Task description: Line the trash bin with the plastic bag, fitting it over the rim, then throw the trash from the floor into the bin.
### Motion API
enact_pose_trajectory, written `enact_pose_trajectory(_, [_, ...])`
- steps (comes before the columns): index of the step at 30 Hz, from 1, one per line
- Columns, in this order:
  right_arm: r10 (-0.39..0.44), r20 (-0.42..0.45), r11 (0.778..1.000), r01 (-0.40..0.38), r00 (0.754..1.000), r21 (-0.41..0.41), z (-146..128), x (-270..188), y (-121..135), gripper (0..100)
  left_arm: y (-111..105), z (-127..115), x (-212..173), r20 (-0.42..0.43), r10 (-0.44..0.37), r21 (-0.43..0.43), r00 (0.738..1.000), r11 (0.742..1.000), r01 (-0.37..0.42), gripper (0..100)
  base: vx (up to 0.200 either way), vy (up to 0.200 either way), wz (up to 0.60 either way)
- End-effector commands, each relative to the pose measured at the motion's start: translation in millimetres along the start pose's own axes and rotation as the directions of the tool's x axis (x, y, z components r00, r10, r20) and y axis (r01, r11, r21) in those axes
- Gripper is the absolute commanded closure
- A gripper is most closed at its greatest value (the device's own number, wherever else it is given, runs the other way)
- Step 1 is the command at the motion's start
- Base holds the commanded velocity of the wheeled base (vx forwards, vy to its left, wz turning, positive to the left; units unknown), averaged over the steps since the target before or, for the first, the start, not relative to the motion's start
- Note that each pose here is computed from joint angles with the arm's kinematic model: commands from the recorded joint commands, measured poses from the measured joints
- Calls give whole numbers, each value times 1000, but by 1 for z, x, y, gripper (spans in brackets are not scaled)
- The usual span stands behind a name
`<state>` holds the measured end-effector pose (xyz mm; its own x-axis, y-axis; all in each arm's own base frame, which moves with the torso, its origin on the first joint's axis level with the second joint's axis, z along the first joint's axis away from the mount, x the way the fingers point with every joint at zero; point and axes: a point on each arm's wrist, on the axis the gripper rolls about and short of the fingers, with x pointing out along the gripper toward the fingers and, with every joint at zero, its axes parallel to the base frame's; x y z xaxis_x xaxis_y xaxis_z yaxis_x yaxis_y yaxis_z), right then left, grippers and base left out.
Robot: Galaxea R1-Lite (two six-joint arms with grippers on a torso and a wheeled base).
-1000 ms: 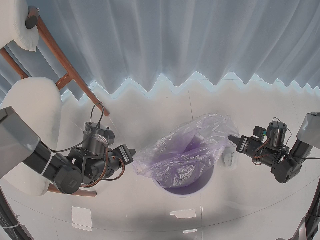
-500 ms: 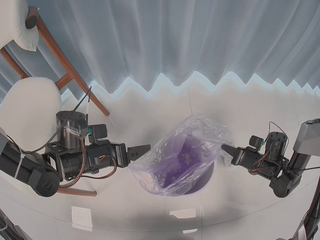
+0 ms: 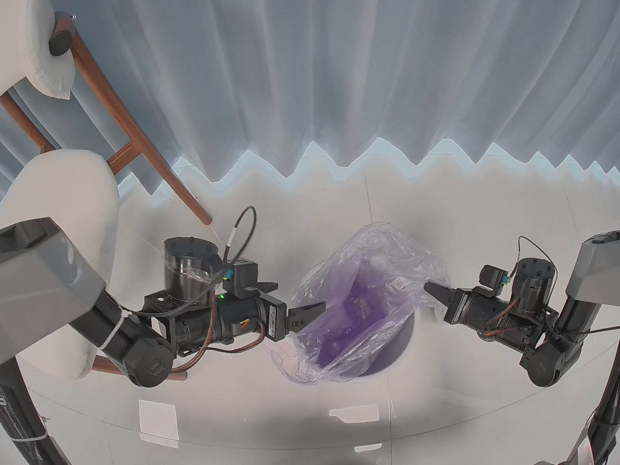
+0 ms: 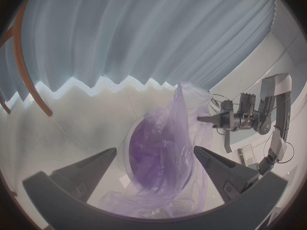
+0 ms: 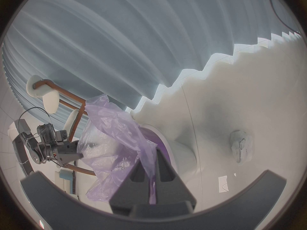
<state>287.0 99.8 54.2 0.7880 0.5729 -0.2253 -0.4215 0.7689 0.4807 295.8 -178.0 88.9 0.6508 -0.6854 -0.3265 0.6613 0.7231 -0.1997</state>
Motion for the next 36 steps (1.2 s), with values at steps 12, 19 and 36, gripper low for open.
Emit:
enact_pose_trajectory(12, [-151,113,976,131,982,172,32,30,-19,100,11,20,25,23,82,-446,996,893,-63,100,0,0,0])
enact_pose_trajectory(19, [-203,85,952,177,975,248,48,45,-32,100,24,23,37,10,111,-599,994,796,-83,100,0,0,0])
enact_pose_trajectory(36, [-265,-17,902,254,964,350,67,64,-42,100,64,37,58,-114,205,-736,972,640,-222,100,0,0,0])
